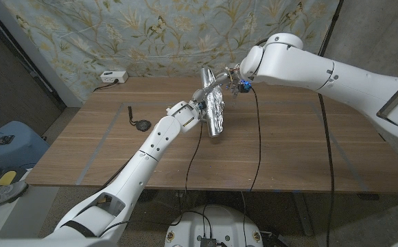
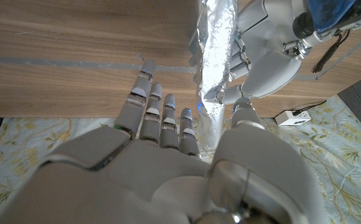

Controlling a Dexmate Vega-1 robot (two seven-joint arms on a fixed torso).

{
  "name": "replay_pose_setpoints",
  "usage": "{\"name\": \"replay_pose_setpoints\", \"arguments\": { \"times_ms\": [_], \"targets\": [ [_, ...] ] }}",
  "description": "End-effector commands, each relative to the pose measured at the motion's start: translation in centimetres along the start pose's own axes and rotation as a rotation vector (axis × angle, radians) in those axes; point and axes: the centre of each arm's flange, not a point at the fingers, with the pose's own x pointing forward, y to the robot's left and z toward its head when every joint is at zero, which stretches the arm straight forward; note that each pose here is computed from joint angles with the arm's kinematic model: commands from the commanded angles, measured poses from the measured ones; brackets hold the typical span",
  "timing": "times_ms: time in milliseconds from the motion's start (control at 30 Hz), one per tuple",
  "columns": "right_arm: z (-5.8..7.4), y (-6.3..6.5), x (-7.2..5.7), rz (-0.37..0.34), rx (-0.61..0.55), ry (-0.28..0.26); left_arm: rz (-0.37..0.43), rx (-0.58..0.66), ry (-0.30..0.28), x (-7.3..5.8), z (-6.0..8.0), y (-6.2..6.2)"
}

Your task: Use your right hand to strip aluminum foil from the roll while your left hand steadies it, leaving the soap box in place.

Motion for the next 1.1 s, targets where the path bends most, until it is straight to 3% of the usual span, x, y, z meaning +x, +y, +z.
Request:
{"name": "replay_pose_setpoints", "arguments": {
  "times_ms": [33,433,1100],
  "targets": [
    [-0.15,0.35,0.51,-0.029,-0.001,0.017,-0.001,0.008,-0.014,-0.27,-0.28,0.08],
    [-0.40,0.39,1.26,-0.043,0.018,0.026,-0.012,0.022,-0.026,-0.30,-0.37,0.08],
    [-0.53,0.78,1.08,-0.078,0.043,0.004,-0.018,-0.001,-0.032,-0.50,-0.62,0.42]
  ]
}}
